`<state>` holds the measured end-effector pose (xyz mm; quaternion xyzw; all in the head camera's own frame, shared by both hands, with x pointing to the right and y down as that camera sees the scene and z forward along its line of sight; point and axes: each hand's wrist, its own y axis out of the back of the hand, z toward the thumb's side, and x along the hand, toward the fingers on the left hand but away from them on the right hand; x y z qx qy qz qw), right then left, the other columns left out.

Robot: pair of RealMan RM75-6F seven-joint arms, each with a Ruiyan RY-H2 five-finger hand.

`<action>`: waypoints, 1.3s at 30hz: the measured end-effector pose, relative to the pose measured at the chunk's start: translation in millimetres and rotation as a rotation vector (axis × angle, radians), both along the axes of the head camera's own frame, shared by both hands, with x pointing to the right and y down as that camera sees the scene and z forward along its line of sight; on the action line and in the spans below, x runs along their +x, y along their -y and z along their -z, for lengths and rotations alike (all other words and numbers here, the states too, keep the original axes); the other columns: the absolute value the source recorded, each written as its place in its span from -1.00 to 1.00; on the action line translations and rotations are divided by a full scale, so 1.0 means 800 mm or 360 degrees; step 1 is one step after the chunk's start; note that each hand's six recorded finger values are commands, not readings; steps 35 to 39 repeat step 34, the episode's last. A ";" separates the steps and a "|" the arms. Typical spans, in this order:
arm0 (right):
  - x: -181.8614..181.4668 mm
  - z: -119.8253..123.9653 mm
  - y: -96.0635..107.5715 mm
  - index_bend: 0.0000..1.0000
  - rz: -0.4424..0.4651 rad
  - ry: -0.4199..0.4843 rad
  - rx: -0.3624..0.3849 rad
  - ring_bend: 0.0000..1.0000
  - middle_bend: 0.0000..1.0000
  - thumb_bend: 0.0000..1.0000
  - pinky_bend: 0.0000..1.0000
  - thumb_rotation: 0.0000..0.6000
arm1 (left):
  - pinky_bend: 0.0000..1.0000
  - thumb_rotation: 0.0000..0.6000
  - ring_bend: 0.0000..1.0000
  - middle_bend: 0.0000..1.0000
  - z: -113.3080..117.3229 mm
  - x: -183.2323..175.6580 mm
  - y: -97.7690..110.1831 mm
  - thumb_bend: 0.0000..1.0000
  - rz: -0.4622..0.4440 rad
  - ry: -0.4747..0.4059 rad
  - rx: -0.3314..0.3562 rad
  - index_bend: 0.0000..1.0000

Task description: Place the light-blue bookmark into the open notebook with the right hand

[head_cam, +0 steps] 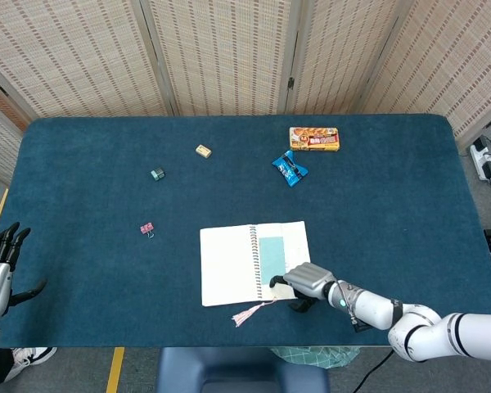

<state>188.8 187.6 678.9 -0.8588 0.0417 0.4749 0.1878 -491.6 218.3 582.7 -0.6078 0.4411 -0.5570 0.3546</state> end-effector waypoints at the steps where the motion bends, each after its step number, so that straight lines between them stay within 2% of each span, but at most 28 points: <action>1: 0.001 0.002 0.001 -0.55 -0.0005 0.0006 0.0004 1.00 1.00 0.05 1.00 0.76 | -1.00 1.00 -1.00 -1.00 0.000 0.000 0.000 -0.51 0.0001 0.0000 0.0000 -0.78; 6: 0.004 0.016 0.006 -0.55 -0.0040 0.0059 0.0059 1.00 1.00 0.00 1.00 0.76 | -1.00 1.00 -1.00 -1.00 0.002 0.000 0.001 -0.51 0.0000 -0.0004 0.0011 -0.78; 8: 0.005 0.021 0.011 -0.59 -0.0077 0.0093 0.0104 0.94 0.91 -0.19 1.00 0.79 | -1.00 1.00 -1.00 -1.00 0.003 0.000 0.001 -0.51 -0.0006 -0.0006 0.0017 -0.78; 10: 0.010 0.029 0.019 -0.75 -0.0138 0.0140 0.0188 0.59 0.48 -0.50 0.85 0.86 | -1.00 1.00 -1.00 -1.00 0.004 0.002 0.000 -0.51 -0.0015 -0.0008 0.0025 -0.78; 11: 0.013 0.033 0.024 -0.87 -0.0170 0.0160 0.0235 0.28 0.13 -0.67 0.66 0.91 | -1.00 1.00 -1.00 -1.00 0.005 0.003 0.000 -0.51 -0.0019 -0.0009 0.0029 -0.78; 13: 0.028 0.042 0.036 -0.99 -0.0257 0.0193 0.0365 -0.36 -0.55 -0.90 0.10 0.97 | -1.00 1.00 -1.00 -1.00 0.007 0.006 -0.001 -0.51 -0.0032 -0.0013 0.0037 -0.78; 14: 0.036 0.045 0.041 -1.00 -0.0298 0.0198 0.0430 -0.56 -0.73 -0.95 -0.08 0.98 | -1.00 1.00 -1.00 -1.00 0.008 0.007 -0.002 -0.51 -0.0039 -0.0015 0.0039 -0.78; 15: 0.051 0.050 0.047 -1.00 -0.0354 0.0194 0.0523 -0.83 -0.94 -0.99 -0.36 0.99 | -1.00 1.00 -1.00 -1.00 0.008 0.009 -0.002 -0.51 -0.0049 -0.0019 0.0040 -0.78; 17: 0.076 0.058 0.056 -1.00 -0.0438 0.0164 0.0680 -1.00 -1.00 -1.00 -0.66 0.99 | -1.00 1.00 -1.00 -1.00 0.009 0.012 -0.004 -0.51 -0.0067 -0.0025 0.0041 -0.78; 20: 0.129 0.071 0.063 -1.00 -0.0594 0.0067 0.0954 -1.00 -1.00 -1.00 -0.87 0.99 | -1.00 1.00 -1.00 -1.00 0.009 0.017 -0.007 -0.51 -0.0109 -0.0033 0.0026 -0.79; 23: 0.192 0.087 0.055 -1.00 -0.0747 -0.0070 0.1209 -1.00 -1.00 -1.00 -0.93 1.00 | -1.00 1.00 -1.00 -1.00 0.009 0.021 -0.010 -0.51 -0.0139 -0.0025 0.0012 -0.79; 25: 0.232 0.102 0.040 -1.00 -0.0821 -0.0166 0.1360 -1.00 -1.00 -1.00 -0.97 1.00 | -1.00 1.00 -1.00 -1.00 0.010 0.024 -0.012 -0.51 -0.0157 -0.0020 0.0013 -0.79; 27: 0.258 0.120 0.018 -1.00 -0.0837 -0.0238 0.1486 -1.00 -1.00 -1.00 -1.00 1.00 | -1.00 1.00 -1.00 -1.00 0.013 0.027 -0.013 -0.51 -0.0170 -0.0018 0.0025 -0.79; 30: 0.263 0.146 -0.003 -1.00 -0.0771 -0.0255 0.1644 -1.00 -1.00 -1.00 -1.00 1.00 | -1.00 1.00 -1.00 -1.00 0.020 0.031 -0.016 -0.51 -0.0182 -0.0013 0.0057 -0.79; 32: 0.261 0.155 -0.017 -1.00 -0.0742 -0.0258 0.1670 -1.00 -1.00 -1.00 -1.00 1.00 | -1.00 1.00 -1.00 -1.00 0.025 0.034 -0.019 -0.51 -0.0188 -0.0014 0.0077 -0.79; 34: 0.262 0.159 -0.027 -1.00 -0.0748 -0.0270 0.1644 -1.00 -1.00 -1.00 -1.00 0.99 | -1.00 1.00 -1.00 -1.00 0.030 0.036 -0.022 -0.51 -0.0188 -0.0012 0.0094 -0.79; 39: 0.262 0.159 -0.027 -1.00 -0.0748 -0.0270 0.1644 -1.00 -1.00 -1.00 -1.00 0.99 | -1.00 1.00 -1.00 -1.00 0.030 0.036 -0.022 -0.51 -0.0188 -0.0012 0.0094 -0.79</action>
